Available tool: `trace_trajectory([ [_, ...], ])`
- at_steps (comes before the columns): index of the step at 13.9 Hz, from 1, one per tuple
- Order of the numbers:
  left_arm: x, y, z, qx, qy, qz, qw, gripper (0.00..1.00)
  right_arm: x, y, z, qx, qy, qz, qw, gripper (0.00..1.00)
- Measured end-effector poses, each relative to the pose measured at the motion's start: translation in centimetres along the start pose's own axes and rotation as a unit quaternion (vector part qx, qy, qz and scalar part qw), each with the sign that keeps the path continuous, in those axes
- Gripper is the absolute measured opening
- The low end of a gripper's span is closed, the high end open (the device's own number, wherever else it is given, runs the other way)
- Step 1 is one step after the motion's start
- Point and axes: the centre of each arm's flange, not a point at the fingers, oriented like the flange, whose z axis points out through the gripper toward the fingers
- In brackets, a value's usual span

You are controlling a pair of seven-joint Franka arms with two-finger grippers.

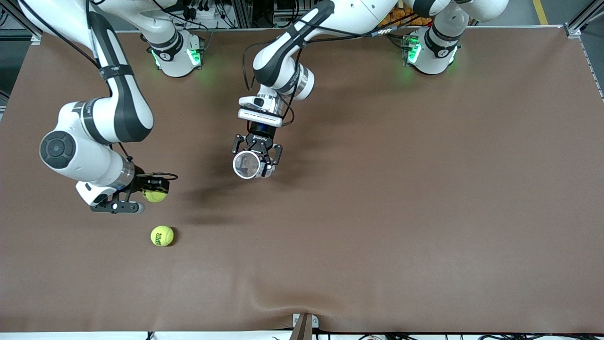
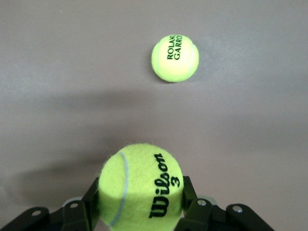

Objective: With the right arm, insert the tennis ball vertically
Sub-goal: 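Carry the Wilson ball with the right gripper over the can opening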

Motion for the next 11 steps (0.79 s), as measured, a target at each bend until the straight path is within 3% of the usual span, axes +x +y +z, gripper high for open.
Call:
trace_trajectory([
  [4, -3.8, -1.5, 0.8, 0.001, 0.026, 0.013, 1.0, 0.77, -0.4, -1.7, -0.5, 0.0, 0.004, 0.006, 1.0, 0.67],
  [7, -4.5, -1.7, 0.8, -0.017, 0.036, 0.037, 0.999, 0.77, -0.8, -3.3, -1.2, 0.002, 0.009, 0.018, 1.0, 0.67],
  [11, -5.4, -2.2, 1.2, -0.012, 0.06, 0.05, 0.997, 0.77, -2.2, -9.3, -2.4, 0.007, 0.021, 0.054, 0.998, 0.67],
])
